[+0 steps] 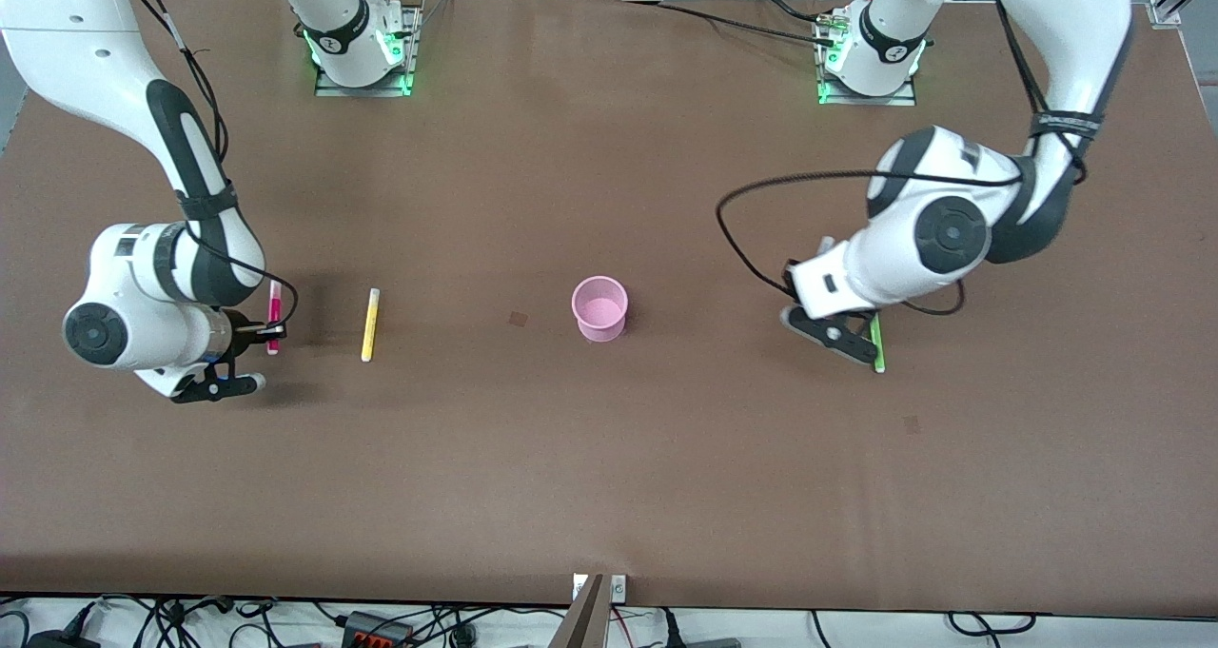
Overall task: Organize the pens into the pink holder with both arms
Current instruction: 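Carry the purple marker to the cup with the left gripper while the right gripper lifts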
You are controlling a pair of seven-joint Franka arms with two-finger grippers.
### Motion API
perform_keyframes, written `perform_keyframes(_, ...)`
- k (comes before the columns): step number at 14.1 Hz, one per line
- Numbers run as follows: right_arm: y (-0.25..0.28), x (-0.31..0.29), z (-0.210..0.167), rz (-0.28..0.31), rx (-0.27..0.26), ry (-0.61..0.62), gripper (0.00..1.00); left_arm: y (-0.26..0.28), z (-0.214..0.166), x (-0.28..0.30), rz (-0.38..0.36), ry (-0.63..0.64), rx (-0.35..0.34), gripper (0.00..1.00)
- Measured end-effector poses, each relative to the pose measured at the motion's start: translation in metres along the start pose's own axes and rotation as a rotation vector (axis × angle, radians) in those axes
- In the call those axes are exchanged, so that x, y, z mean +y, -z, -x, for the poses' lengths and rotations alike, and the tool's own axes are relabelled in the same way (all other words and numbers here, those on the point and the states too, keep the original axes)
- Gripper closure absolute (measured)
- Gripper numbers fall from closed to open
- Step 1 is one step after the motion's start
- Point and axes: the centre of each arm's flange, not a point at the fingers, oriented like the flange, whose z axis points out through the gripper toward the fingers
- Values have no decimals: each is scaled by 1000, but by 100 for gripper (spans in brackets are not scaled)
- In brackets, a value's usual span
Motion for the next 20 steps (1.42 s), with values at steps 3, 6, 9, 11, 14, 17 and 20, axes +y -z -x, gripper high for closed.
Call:
perform_keyframes(3,81,-48,-8,-22,14,95,82,-1,-10,71,122,-85,22,82)
perform_keyframes(6,115,-109,-14,-52,71,245,82,1,-31,143,181,-207,158,82)
perform_keyframes(9,133,-158,-16,-158,131,412,82,-12,-48,193,198,-429,359,82)
perform_keyframes(11,138,-169,-17,-214,169,466,82,-22,-59,199,183,-584,472,82)
perform_keyframes(14,142,-179,-19,-231,207,556,82,-44,-70,202,163,-765,599,82)
perform_keyframes(17,143,-182,-20,-225,228,621,82,-72,-72,211,143,-892,666,82)
perform_keyframes(20,141,-184,-22,-224,237,640,82,-78,-68,221,120,-989,693,82)
